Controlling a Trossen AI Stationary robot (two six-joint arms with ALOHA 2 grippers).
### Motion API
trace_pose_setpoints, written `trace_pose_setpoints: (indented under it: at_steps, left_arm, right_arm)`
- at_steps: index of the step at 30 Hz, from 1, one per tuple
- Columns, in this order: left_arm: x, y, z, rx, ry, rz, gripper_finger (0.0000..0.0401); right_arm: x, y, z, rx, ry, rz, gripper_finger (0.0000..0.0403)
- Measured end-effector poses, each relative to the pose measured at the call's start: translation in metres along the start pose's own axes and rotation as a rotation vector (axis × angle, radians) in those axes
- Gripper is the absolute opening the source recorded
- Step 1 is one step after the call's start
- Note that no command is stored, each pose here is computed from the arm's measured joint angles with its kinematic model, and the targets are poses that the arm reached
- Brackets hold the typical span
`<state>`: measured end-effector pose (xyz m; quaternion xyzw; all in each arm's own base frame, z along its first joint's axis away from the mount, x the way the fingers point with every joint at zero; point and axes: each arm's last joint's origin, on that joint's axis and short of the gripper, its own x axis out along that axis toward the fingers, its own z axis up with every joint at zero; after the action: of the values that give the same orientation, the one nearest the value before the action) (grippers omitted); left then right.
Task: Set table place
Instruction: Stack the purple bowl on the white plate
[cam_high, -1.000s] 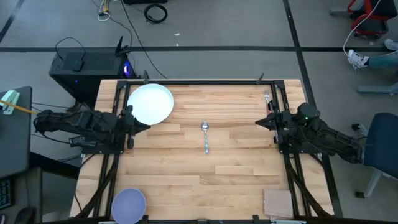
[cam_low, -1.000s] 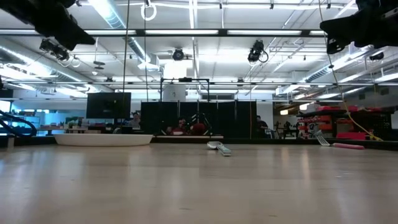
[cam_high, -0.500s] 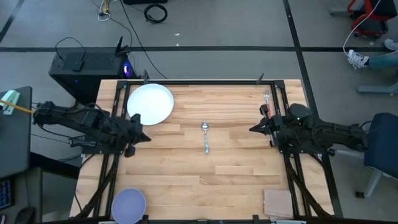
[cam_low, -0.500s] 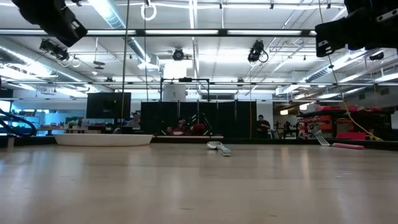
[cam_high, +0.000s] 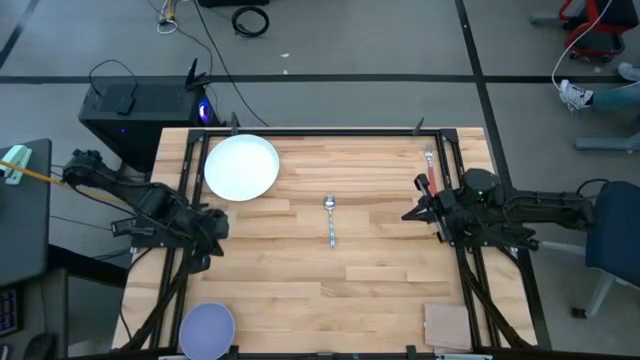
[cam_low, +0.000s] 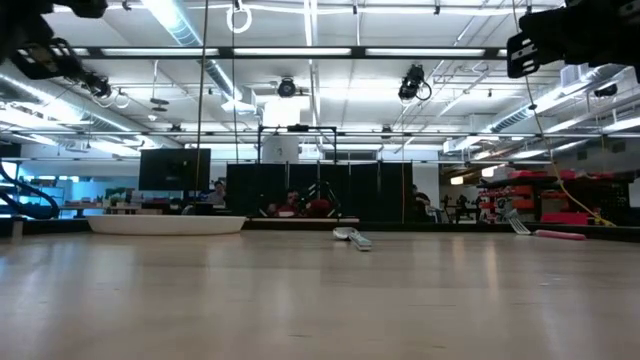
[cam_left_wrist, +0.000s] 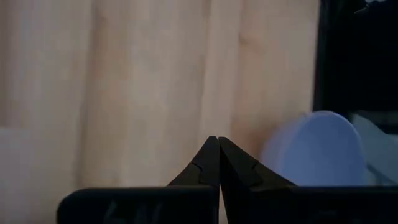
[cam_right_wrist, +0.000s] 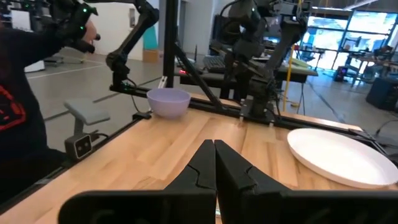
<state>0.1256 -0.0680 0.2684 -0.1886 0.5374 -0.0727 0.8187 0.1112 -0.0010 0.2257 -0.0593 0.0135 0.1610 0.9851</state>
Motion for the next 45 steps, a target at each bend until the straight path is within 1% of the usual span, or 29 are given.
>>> trace_pose_setpoints:
  at_steps: [4, 6, 9, 13, 18, 23, 25, 27, 32, 36, 40, 45]
  left_arm:
    - [0.009, -0.013, -0.001, -0.053, 0.096, -0.094, 0.0005]
    - [0.015, -0.019, -0.001, -0.043, 0.115, -0.109, 0.0004]
    - [0.025, -0.025, -0.002, -0.024, 0.155, -0.093, 0.0008]
    - [0.039, -0.030, -0.002, -0.012, 0.212, -0.051, 0.0027]
    - [0.055, -0.032, -0.002, -0.032, 0.267, 0.003, 0.0043]
    - [0.067, -0.033, -0.001, -0.144, 0.310, 0.056, 0.0057]
    - [0.069, -0.034, -0.001, -0.194, 0.341, 0.044, 0.0063]
    - [0.070, -0.036, -0.001, -0.219, 0.368, 0.007, 0.0070]
    - [0.072, -0.043, 0.002, -0.230, 0.339, -0.053, 0.0086]
    - [0.072, -0.046, -0.002, -0.259, 0.335, -0.038, 0.0108]
    - [0.072, -0.050, -0.007, -0.218, 0.310, -0.015, 0.0127]
    - [0.072, -0.056, -0.015, -0.164, 0.274, 0.014, 0.0138]
  right_arm:
    - [0.001, 0.002, 0.000, -0.001, -0.002, 0.017, 0.0000]
    - [0.001, 0.003, 0.000, -0.001, -0.004, 0.028, 0.0000]
    - [0.001, 0.005, 0.001, -0.003, -0.007, 0.043, 0.0000]
    - [0.002, 0.006, 0.002, -0.012, -0.014, 0.053, 0.0000]
    - [0.002, 0.006, 0.002, -0.060, -0.016, 0.052, 0.0000]
    - [0.002, 0.005, 0.002, -0.061, -0.016, 0.047, 0.0001]
    - [0.002, 0.005, 0.002, -0.063, -0.014, 0.029, 0.0001]
    - [0.002, 0.005, 0.002, -0.067, -0.012, 0.017, 0.0001]
    - [0.002, 0.004, 0.002, -0.067, -0.012, 0.015, 0.0001]
    - [0.002, 0.004, 0.002, -0.060, -0.011, 0.015, 0.0002]
    - [0.002, 0.004, 0.002, -0.056, -0.011, 0.015, 0.0002]
    - [0.002, 0.004, 0.002, -0.056, -0.012, 0.015, 0.0002]
